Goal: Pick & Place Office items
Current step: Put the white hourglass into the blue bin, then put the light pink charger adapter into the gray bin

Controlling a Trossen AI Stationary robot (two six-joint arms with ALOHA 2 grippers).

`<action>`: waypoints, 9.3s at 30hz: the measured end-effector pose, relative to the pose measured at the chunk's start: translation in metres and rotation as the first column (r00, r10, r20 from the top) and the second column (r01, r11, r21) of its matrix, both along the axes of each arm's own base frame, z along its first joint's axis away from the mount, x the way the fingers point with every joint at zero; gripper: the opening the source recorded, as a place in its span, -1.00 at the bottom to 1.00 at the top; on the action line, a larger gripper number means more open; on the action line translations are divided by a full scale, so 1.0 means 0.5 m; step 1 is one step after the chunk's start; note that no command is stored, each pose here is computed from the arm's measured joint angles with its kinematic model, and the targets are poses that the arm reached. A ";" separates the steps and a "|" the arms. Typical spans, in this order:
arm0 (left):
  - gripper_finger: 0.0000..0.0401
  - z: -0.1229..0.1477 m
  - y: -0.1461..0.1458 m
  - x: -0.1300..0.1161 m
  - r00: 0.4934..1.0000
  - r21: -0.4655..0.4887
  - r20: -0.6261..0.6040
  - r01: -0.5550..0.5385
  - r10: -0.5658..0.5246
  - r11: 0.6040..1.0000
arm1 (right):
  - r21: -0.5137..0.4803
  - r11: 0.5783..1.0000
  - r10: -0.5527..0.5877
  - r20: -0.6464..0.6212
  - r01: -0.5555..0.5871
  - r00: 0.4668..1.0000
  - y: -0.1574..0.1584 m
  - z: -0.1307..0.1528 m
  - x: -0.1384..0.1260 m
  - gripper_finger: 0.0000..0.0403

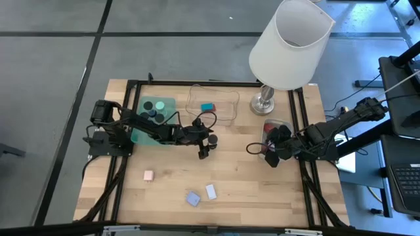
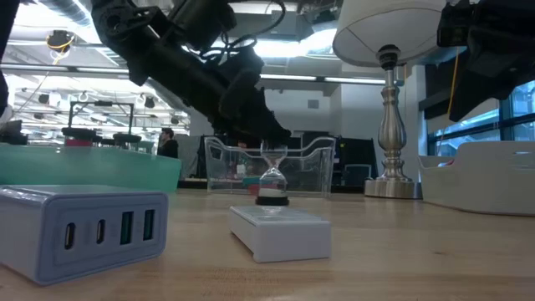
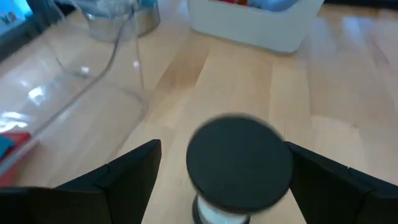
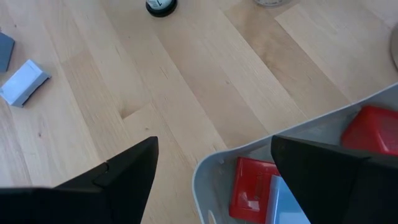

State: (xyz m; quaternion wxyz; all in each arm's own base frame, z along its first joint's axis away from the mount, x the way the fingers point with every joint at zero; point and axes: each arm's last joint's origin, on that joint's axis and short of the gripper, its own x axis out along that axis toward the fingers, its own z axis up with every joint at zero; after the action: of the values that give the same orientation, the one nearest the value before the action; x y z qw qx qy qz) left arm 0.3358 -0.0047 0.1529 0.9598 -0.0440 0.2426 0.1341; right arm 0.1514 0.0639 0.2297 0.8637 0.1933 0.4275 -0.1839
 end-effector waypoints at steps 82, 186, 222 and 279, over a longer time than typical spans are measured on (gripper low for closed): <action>0.10 0.031 -0.081 -0.390 0.661 -0.150 -0.008 -0.743 0.750 0.653 | 0.006 1.000 0.000 0.012 0.000 1.000 0.001 0.001 0.002 0.57; 0.48 0.146 -0.232 -0.227 0.938 -0.032 0.074 0.343 -0.340 0.939 | 0.006 1.000 0.000 0.013 0.000 1.000 0.001 0.002 0.002 0.57; 0.48 0.053 -0.269 -0.277 0.819 -0.458 -0.449 0.132 -0.356 0.879 | 0.002 0.974 -0.216 0.310 0.226 0.926 0.033 -0.013 0.095 0.57; 0.48 -0.032 -0.294 -0.392 0.414 -0.219 -0.810 -0.871 0.415 0.440 | -0.117 0.974 -0.158 0.264 0.194 0.952 0.017 -0.026 0.111 0.57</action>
State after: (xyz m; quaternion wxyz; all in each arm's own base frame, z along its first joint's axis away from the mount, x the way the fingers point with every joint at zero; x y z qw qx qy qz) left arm 0.1397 -0.1518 0.1368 0.5886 -0.4028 0.5472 0.4381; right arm 0.2070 0.0723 0.2165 0.9028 0.1907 0.2809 -0.2640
